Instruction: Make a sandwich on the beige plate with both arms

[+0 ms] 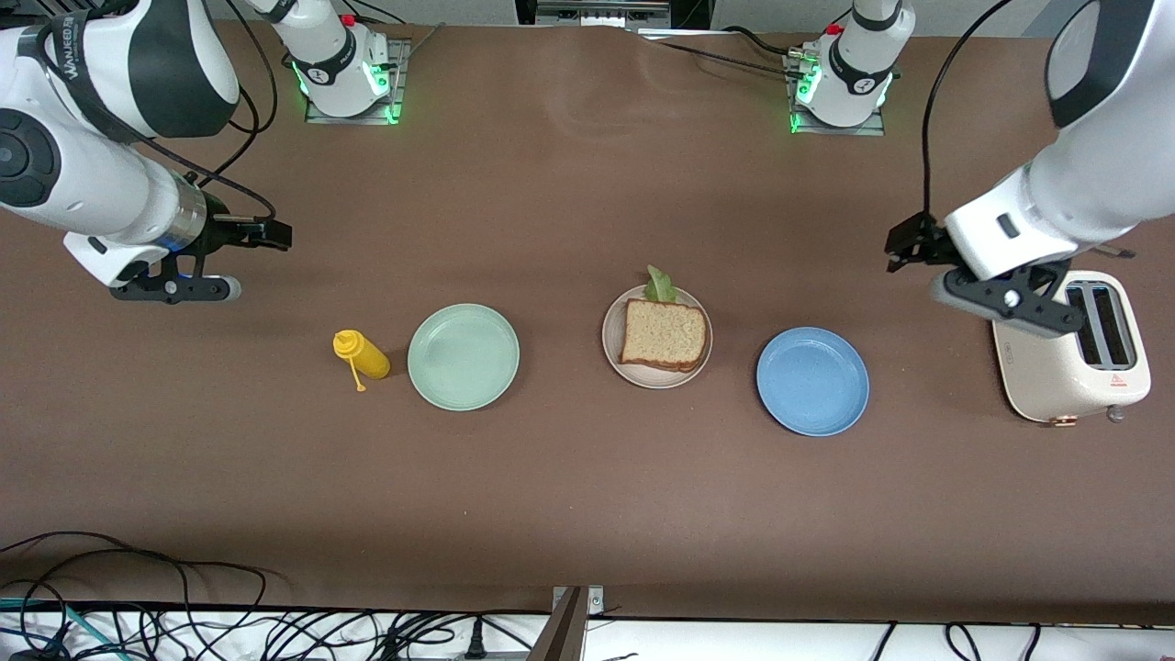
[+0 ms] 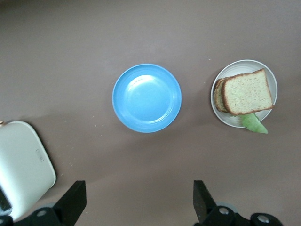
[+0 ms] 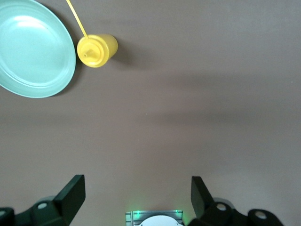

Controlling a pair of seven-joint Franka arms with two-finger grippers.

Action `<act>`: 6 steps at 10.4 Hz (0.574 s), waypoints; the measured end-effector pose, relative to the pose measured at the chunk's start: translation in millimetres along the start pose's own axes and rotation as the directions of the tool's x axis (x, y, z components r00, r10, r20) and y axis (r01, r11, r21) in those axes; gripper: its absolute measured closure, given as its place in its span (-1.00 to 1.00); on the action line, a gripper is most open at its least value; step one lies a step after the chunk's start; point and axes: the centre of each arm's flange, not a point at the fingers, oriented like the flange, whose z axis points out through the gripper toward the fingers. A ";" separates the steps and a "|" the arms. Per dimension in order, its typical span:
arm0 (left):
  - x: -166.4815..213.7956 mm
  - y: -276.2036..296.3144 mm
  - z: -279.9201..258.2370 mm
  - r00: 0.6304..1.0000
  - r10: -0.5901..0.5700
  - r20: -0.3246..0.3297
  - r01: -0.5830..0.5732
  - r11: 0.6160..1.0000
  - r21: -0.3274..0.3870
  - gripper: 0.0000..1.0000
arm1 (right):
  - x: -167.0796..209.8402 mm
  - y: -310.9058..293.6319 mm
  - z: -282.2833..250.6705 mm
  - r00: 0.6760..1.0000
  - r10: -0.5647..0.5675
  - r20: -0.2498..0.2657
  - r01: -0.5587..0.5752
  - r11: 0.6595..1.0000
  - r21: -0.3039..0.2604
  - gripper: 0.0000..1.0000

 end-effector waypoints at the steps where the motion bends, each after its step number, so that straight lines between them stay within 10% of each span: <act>1: -6.1 -6.0 -1.3 1.000 -0.017 0.001 0.017 1.000 0.010 -1.00 | -4.2 1.2 -3.3 1.000 0.002 -0.006 -0.002 1.000 0.000 -1.00; 6: -58.6 -34.5 -19.1 0.990 -0.105 -0.099 0.103 0.994 -0.020 -1.00 | -7.1 12.3 -19.0 0.999 0.012 -0.045 -0.012 1.000 0.003 -1.00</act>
